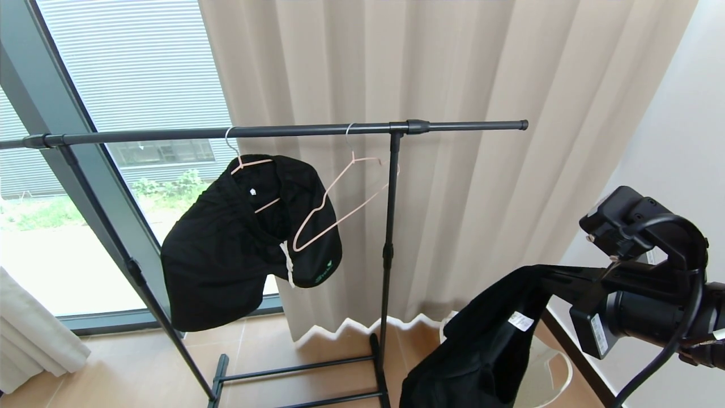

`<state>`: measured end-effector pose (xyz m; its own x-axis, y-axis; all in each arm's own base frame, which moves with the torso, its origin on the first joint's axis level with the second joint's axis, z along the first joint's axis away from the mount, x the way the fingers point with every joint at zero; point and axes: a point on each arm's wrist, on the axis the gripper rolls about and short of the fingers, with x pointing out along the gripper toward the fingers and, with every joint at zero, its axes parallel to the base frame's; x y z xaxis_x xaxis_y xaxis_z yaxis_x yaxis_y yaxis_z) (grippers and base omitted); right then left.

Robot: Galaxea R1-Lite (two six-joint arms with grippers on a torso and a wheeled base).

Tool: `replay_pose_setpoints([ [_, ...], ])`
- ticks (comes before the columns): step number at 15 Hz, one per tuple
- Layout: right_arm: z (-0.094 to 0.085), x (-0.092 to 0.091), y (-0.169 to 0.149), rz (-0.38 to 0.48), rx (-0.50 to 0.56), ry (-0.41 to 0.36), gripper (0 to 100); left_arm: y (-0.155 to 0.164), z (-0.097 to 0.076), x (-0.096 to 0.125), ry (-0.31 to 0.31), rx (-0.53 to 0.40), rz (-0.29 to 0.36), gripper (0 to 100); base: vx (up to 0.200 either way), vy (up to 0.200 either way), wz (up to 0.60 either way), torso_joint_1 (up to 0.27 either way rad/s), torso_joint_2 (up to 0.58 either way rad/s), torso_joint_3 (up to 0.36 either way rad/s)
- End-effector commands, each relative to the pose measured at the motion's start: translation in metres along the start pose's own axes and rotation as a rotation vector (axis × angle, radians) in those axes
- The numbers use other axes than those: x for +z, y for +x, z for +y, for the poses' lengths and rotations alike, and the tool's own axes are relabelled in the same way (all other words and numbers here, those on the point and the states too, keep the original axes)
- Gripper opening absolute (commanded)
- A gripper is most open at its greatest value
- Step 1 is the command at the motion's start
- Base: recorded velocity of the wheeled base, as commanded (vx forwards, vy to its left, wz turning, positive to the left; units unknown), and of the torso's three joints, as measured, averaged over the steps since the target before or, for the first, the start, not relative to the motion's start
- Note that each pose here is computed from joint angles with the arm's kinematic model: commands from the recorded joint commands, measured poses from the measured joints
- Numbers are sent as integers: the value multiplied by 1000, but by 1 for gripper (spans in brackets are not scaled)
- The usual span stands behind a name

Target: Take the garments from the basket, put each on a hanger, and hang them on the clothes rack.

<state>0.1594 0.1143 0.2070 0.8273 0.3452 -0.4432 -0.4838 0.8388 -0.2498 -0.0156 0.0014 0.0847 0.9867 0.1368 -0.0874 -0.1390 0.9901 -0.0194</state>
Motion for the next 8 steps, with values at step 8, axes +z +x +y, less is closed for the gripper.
replay_pose_setpoints([
  [8,13,51,68,-31,19,6,0,137,-93,130,-277,-571,525,100,0,0,0,0,0,0],
])
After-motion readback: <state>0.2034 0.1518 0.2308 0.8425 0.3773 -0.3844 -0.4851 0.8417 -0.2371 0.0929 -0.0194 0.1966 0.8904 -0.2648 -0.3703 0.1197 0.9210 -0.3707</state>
